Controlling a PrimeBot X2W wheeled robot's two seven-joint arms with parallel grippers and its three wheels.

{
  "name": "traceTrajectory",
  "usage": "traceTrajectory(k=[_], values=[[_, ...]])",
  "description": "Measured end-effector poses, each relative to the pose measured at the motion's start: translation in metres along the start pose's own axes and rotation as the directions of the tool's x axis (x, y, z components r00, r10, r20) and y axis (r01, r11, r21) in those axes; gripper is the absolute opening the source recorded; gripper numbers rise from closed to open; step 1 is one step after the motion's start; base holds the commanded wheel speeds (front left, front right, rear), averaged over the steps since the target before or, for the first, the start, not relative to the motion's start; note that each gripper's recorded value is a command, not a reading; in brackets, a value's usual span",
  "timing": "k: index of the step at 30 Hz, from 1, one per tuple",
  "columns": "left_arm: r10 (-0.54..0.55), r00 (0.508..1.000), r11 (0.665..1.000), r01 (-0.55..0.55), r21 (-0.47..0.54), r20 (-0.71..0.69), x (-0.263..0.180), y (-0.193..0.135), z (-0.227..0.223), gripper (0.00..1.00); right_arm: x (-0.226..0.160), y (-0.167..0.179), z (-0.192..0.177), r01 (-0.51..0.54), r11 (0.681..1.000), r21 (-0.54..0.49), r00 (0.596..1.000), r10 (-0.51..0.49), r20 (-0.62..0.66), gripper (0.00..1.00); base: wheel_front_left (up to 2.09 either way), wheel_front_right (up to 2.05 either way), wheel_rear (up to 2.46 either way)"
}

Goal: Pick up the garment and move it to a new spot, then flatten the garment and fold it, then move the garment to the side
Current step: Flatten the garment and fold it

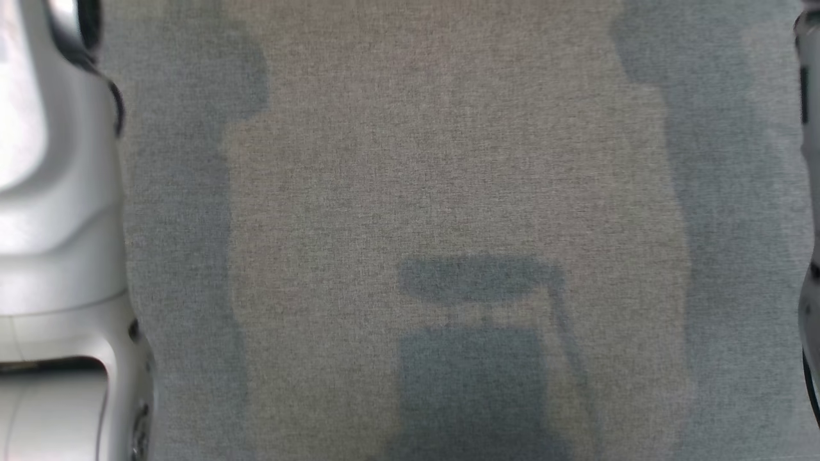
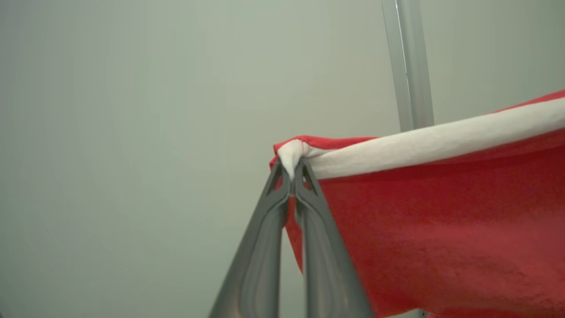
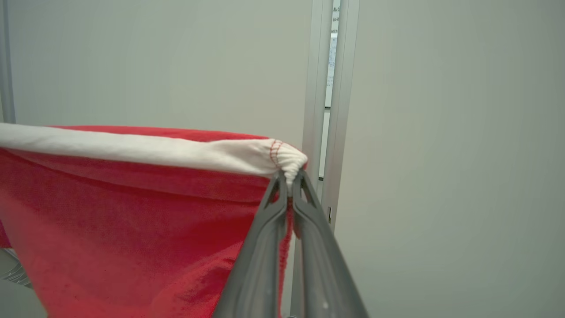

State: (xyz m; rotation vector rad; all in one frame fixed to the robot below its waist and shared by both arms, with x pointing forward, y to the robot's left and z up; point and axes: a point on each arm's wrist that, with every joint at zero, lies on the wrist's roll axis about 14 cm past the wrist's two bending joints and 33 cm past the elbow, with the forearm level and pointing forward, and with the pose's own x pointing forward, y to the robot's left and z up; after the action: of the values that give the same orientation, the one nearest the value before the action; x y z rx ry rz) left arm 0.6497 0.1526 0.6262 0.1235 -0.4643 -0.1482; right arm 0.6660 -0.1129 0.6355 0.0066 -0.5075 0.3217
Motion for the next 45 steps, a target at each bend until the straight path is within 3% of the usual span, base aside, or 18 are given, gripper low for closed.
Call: traceTrajectory(k=[6,10,20,25,29,40,45], values=[[-0.006,0.985,0.997,-0.007,-0.076,-0.175,-0.047,-0.018,-0.07,0.0,-0.049,0.021,-0.071,-0.023,0.997,0.075,0.986,0.035,-0.162,0.0,0.0,0.0,0.0],[-0.007,0.958,0.991,-0.032,-0.131,-0.287,-0.089,-0.029,-0.099,0.0,-0.089,0.026,-0.09,0.008,0.991,0.133,0.969,0.025,-0.246,0.0,0.0,0.0,0.0],[0.03,0.905,0.975,-0.119,-0.186,-0.424,-0.167,-0.031,-0.101,0.0,-0.166,0.044,-0.086,0.074,0.973,0.22,0.928,0.013,-0.372,0.0,0.0,0.0,0.0],[0.099,0.878,0.959,-0.211,-0.191,-0.468,-0.203,-0.018,-0.092,0.0,-0.192,0.05,-0.075,0.119,0.962,0.245,0.914,-0.01,-0.406,0.0,0.0,0.0,0.0],[0.102,0.863,0.956,-0.223,-0.192,-0.495,-0.23,-0.02,-0.082,0.0,-0.212,0.054,-0.064,0.148,0.956,0.252,0.904,-0.027,-0.428,0.0,0.0,0.0,0.0],[0.121,0.826,0.949,-0.26,-0.181,-0.55,-0.305,-0.02,-0.052,0.0,-0.269,0.09,-0.031,0.159,0.945,0.286,0.877,-0.002,-0.481,0.0,0.0,0.0,0.0],[0.146,0.824,0.943,-0.282,-0.174,-0.548,-0.332,-0.016,-0.035,0.0,-0.283,0.105,-0.008,0.129,0.948,0.292,0.887,0.021,-0.461,0.0,0.0,0.0,0.0]])
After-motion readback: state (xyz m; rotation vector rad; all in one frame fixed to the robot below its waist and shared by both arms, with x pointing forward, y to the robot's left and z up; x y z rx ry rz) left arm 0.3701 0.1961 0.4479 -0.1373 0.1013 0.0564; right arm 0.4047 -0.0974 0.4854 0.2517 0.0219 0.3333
